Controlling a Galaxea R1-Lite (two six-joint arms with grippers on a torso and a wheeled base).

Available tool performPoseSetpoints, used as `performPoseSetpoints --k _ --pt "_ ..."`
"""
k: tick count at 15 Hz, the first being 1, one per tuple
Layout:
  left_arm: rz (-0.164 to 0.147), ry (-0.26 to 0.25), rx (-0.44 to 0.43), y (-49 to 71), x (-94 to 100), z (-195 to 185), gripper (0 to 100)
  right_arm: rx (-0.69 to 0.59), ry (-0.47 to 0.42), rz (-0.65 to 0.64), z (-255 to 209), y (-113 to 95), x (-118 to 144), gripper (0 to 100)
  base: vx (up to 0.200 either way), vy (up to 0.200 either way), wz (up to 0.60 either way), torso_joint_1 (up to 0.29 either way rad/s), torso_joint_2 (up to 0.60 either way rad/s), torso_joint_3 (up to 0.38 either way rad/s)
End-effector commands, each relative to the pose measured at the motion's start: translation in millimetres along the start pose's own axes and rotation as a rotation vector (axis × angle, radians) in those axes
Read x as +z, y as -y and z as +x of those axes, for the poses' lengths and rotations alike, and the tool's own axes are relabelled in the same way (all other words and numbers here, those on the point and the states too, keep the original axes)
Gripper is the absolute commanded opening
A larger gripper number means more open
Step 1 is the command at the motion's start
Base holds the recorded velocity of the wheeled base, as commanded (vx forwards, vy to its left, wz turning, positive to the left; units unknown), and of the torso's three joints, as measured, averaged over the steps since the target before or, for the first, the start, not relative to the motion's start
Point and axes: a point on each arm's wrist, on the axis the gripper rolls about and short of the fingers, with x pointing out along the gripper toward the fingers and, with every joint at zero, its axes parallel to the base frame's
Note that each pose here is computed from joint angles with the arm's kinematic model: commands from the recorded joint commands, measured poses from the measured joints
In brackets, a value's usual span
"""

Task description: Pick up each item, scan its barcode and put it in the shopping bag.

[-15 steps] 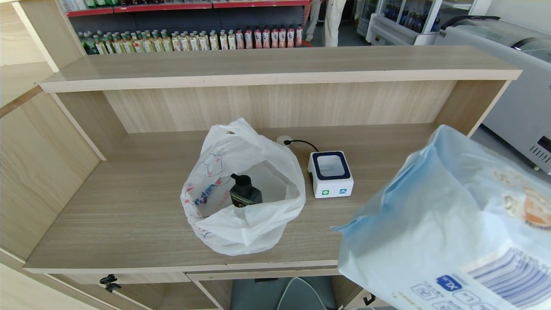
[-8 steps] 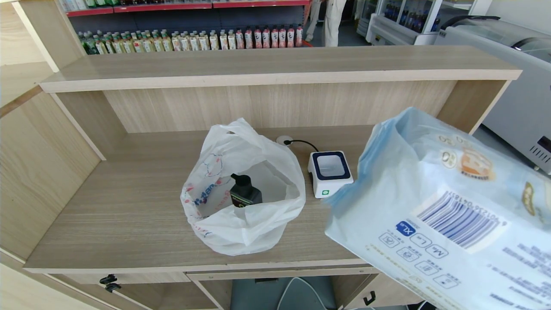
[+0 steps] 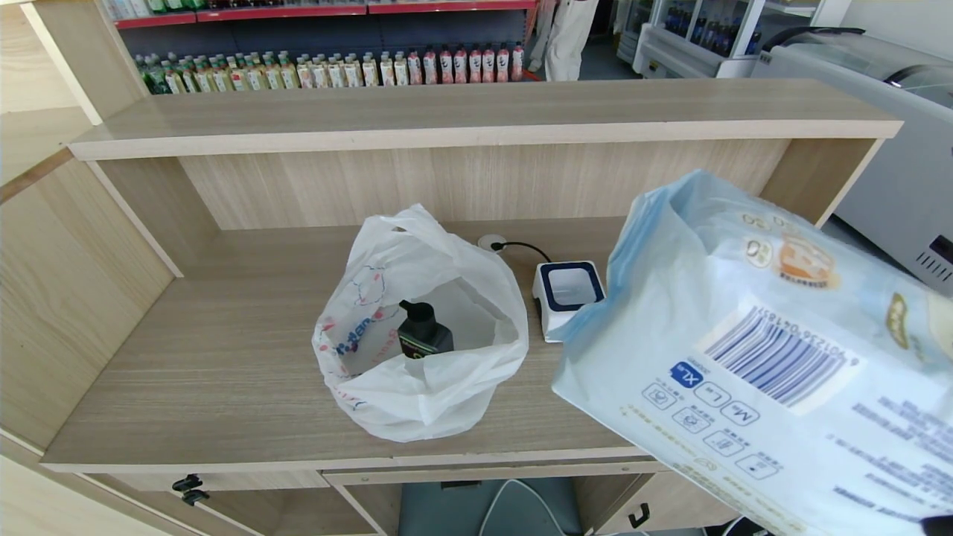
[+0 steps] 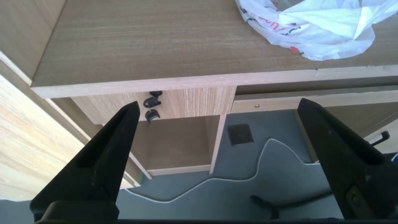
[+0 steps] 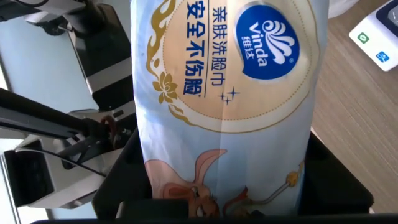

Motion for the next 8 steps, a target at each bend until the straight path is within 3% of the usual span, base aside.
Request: performPoseSetpoints --k 1,5,7,8 --pt "0.0 0.001 0.0 0.0 0.0 0 100 -0.002 0.008 -0.005 1 1 6 0 0.0 0.0 0.0 0.0 0.0 0.0" --pt "0.0 0.001 0.0 0.0 0.0 0 100 -0.007 -0.004 -0.005 7 4 9 0 0.0 0.0 0.0 0.0 0.0 0.0" --pt "0.0 0.001 0.0 0.0 0.0 0 100 -0.065 -0.019 -0.029 10 8 9 0 0.0 0.0 0.0 0.0 0.0 0.0" --pt "0.0 0.001 0.0 0.0 0.0 0 100 -0.177 0.009 -0.111 14 23 13 0 0.0 0.0 0.0 0.0 0.0 0.0"
